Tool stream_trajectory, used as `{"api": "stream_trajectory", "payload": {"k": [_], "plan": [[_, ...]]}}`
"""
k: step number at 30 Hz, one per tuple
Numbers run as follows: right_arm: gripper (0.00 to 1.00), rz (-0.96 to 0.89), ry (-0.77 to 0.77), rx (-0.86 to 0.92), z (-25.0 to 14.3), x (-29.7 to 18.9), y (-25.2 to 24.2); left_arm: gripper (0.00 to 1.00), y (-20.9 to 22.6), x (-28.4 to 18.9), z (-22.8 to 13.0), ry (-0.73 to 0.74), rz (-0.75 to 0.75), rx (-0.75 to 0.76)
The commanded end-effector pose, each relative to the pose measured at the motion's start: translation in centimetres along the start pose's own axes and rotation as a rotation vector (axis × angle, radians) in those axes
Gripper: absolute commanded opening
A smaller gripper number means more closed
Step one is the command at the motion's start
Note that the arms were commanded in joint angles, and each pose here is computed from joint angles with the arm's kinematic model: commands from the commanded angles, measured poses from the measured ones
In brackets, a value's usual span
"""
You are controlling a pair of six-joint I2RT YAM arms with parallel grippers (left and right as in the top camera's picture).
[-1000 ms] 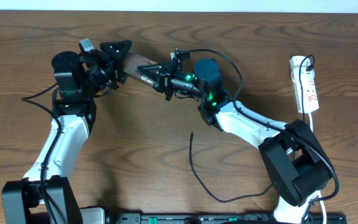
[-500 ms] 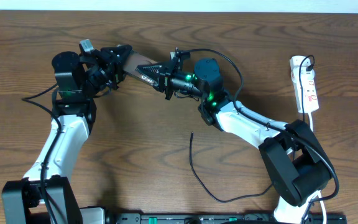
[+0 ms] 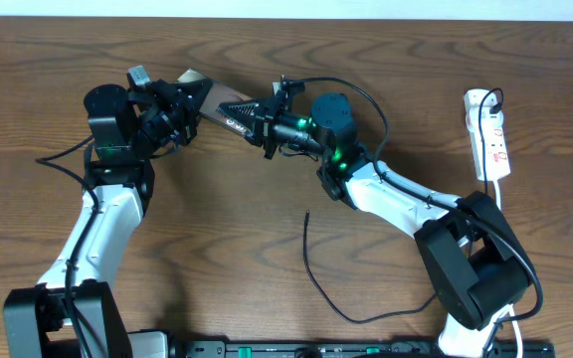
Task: Plug charger to phone and switch on socket
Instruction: 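Close the left gripper on the phone's end edge, then open the right gripper and swing the phone left with the left gripper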
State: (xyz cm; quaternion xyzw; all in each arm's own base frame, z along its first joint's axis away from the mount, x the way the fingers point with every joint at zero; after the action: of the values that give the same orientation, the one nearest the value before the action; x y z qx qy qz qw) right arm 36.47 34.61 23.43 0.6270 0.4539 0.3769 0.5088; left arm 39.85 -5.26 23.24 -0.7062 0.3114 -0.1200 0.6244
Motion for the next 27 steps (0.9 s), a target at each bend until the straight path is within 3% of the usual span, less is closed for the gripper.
{"api": "stream_trajectory", "payload": {"k": [1, 6, 9, 18, 20, 27], "plan": [[0.01, 0.018, -0.001, -0.014, -0.3, 0.2, 0.9, 0.08, -0.3, 0.1, -0.1, 0.005, -0.013, 0.041], [0.03, 0.018, -0.001, -0.014, -0.3, 0.2, 0.9, 0.07, -0.3, 0.1, -0.1, 0.005, -0.013, 0.041], [0.16, 0.018, -0.001, -0.014, -0.3, 0.2, 0.9, 0.07, -0.3, 0.1, -0.1, 0.004, -0.013, 0.041], [0.85, 0.018, -0.001, -0.014, -0.3, 0.2, 0.9, 0.07, -0.4, 0.1, -0.1, 0.004, -0.013, 0.041], [0.96, 0.019, -0.002, -0.015, -0.3, 0.2, 0.9, 0.08, -0.4, 0.1, -0.1, 0.004, -0.013, 0.041], [0.99, 0.02, 0.003, -0.017, -0.1, 0.0, 1.0, 0.07, -0.5, -1.1, 1.8, -0.044, -0.023, 0.029]]}}
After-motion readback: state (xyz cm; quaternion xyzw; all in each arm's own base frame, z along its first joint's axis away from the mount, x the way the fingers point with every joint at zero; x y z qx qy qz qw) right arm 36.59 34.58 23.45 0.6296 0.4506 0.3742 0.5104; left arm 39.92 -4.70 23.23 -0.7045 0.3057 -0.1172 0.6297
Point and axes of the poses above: each gripper's point midway between its finger pads, its own x axis out along the fingers, its own y axis along the line the jaws close on, z = x × y, the point moved 5 cm from there along -x, back along the fingers, and after that the axes turned 7 degrees about -x, right-handed, at the moved point
